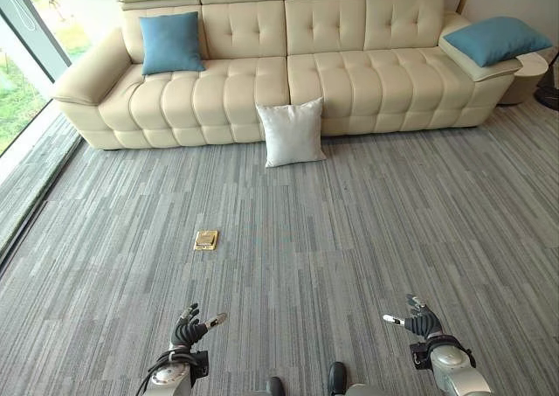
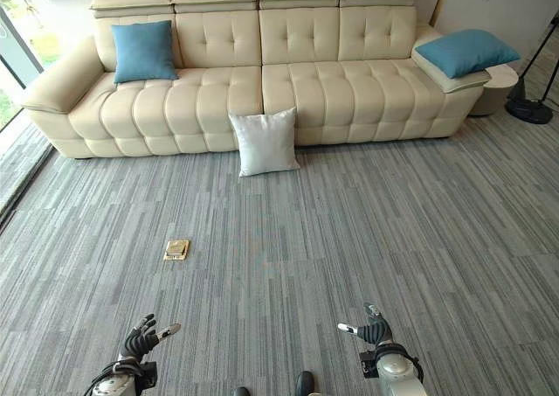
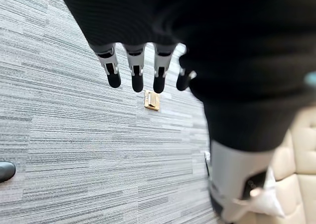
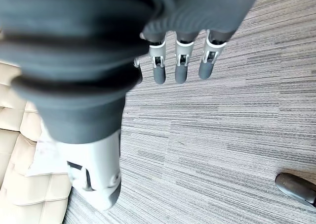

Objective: Pick up all the scattered cushions and arrange them neatly on the sofa.

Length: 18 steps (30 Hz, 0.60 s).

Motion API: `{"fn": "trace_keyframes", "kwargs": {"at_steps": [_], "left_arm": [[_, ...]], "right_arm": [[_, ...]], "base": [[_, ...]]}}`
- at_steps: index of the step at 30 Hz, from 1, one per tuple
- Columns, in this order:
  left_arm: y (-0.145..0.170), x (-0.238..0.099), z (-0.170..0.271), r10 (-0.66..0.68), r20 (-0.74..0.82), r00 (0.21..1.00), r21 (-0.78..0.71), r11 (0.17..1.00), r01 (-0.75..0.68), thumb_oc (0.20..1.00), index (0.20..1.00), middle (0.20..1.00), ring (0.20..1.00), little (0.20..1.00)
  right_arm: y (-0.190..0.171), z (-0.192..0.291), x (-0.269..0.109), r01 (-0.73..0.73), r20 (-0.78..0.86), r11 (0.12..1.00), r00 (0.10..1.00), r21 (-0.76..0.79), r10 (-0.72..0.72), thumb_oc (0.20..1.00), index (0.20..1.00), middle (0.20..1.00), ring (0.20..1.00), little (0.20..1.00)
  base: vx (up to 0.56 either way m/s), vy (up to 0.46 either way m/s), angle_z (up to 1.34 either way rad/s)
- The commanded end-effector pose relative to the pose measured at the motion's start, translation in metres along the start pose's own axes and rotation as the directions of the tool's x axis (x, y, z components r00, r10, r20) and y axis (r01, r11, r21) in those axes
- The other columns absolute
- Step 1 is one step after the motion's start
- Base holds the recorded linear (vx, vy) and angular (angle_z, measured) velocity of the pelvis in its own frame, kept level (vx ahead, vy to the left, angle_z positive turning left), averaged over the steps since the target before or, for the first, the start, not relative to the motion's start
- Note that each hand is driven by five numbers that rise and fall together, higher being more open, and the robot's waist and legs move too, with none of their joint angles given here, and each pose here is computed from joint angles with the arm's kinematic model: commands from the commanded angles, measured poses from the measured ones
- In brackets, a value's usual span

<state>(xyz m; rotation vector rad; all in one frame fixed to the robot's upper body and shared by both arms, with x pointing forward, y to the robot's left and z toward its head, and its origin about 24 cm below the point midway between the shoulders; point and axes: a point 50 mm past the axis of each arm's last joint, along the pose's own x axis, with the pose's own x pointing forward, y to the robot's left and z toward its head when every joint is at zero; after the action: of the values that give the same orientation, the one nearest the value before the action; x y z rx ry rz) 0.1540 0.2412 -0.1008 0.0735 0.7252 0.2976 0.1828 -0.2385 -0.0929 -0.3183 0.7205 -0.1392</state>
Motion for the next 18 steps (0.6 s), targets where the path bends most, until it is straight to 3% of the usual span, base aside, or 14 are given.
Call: {"fn": "trace_keyframes", "kwargs": {"at_steps": [1, 7, 18], "left_arm": [[-0.004, 0.007, 0.016, -0.024, 0.052, 0.998, 0.045, 0.999, 0.022, 1.000, 1.000, 1.000, 1.000, 1.000], [-0.002, 0.008, 0.005, 0.022, -0.005, 1.000, -0.006, 1.000, -0.022, 1.000, 1.000, 1.000, 1.000, 1.000], [0.004, 0.006, 0.012, 0.070, 0.044, 0.997, -0.067, 0.996, -0.067, 1.000, 1.000, 1.000, 1.000, 1.000]], "right_arm": [[0.004, 0.011, 0.007, -0.009, 0.031, 0.999, 0.999, 0.034, 0.008, 1.000, 1.000, 1.000, 1.000, 1.000], [0.006, 0.009, 0.008, 0.003, 0.012, 1.000, 1.000, 0.026, -0.003, 1.000, 1.000, 1.000, 1.000, 1.000], [-0.005, 0.034, 0.008, 0.049, 0.126, 0.997, 0.990, 0.058, -0.056, 1.000, 1.000, 1.000, 1.000, 1.000]], "base": [[0.00, 0.000, 0.00], [0.00, 0.000, 0.01], [0.00, 0.003, 0.02]]}}
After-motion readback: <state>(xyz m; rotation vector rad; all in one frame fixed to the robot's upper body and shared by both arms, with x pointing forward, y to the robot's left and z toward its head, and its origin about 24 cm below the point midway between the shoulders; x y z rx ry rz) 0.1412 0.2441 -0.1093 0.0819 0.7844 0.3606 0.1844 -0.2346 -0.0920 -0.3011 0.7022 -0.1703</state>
